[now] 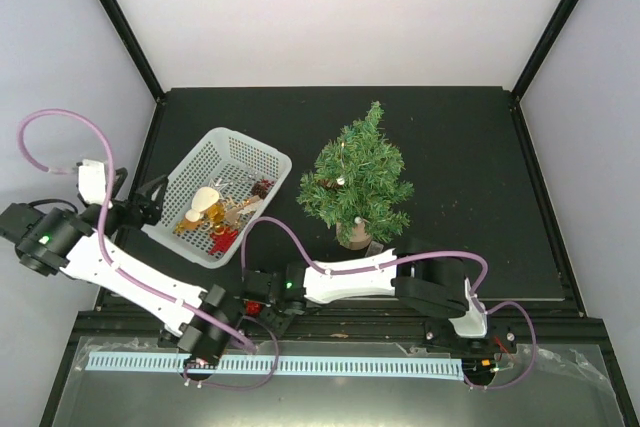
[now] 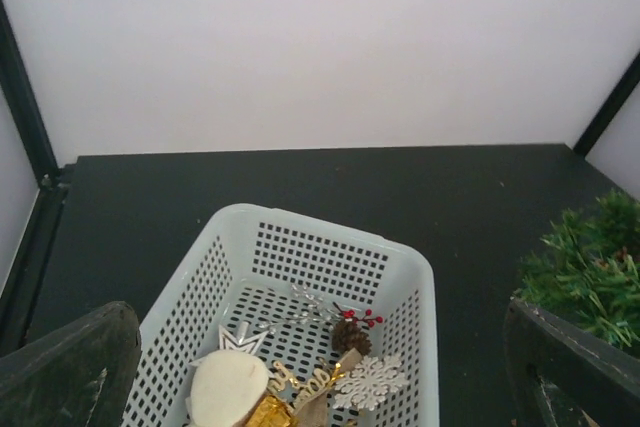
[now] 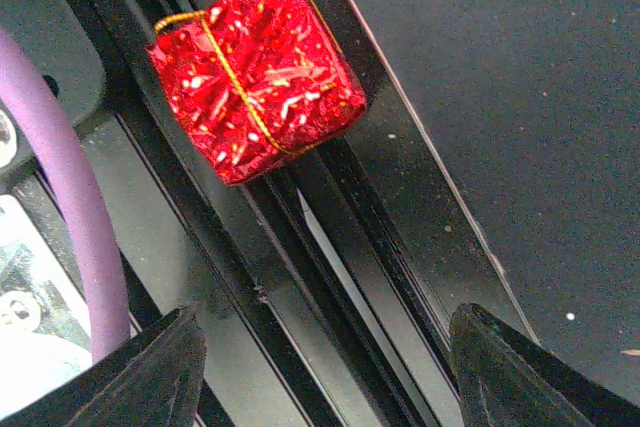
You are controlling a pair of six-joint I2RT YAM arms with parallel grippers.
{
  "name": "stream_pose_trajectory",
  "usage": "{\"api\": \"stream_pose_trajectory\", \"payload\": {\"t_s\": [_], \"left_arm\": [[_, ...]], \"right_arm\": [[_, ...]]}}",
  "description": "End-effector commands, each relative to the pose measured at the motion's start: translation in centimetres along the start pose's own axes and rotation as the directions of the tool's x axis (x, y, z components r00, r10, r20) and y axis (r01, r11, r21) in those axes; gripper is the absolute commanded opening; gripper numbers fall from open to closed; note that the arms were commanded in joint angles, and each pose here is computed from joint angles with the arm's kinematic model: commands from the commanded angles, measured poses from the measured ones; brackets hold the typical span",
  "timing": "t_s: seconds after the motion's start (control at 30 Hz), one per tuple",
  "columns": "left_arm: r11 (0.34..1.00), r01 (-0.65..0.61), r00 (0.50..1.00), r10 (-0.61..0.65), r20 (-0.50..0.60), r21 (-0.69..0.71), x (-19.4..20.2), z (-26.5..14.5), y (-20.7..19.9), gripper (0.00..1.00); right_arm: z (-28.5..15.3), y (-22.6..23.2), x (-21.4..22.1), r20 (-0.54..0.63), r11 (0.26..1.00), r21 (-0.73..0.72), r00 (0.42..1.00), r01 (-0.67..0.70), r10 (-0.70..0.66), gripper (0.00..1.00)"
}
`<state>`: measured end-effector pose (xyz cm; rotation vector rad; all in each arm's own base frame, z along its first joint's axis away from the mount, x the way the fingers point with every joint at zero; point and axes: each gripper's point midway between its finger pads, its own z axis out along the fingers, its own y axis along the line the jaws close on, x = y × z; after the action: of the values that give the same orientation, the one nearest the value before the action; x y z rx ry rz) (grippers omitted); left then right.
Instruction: Decorate the small christmas tree
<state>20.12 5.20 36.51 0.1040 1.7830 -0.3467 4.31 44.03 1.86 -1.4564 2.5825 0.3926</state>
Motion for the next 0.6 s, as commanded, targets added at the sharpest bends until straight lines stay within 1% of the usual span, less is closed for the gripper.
{"api": "stream_pose_trajectory", "payload": {"t_s": [0.0,0.23,0.47,0.57], "left_arm": [[0.995,-0.097,0.995,0.097,-0.022,0.028,0.5,0.2,-2.5,0.99],[0.993,-0.110,0.993,0.111,-0.031,0.050,0.8,0.3,-4.1,0.99],[0.990,-0.133,0.990,0.135,-0.033,0.053,0.4,0.2,-5.0,0.99],[0.989,-0.139,0.990,0.141,-0.031,0.055,0.1,0.1,-5.3,0.99]], "right_arm": [[-2.6,4.3,-2.8,0.119,0.987,-0.145,0.991,0.071,-0.054,0.68],[-1.9,4.3,-4.8,0.138,0.992,-0.101,0.988,0.079,-0.064,0.70],[-1.4,4.8,-6.5,0.154,0.992,-0.083,0.985,0.090,-0.076,0.73],[-0.7,4.6,-6.7,0.146,0.993,-0.069,0.986,0.091,-0.080,0.74]]}}
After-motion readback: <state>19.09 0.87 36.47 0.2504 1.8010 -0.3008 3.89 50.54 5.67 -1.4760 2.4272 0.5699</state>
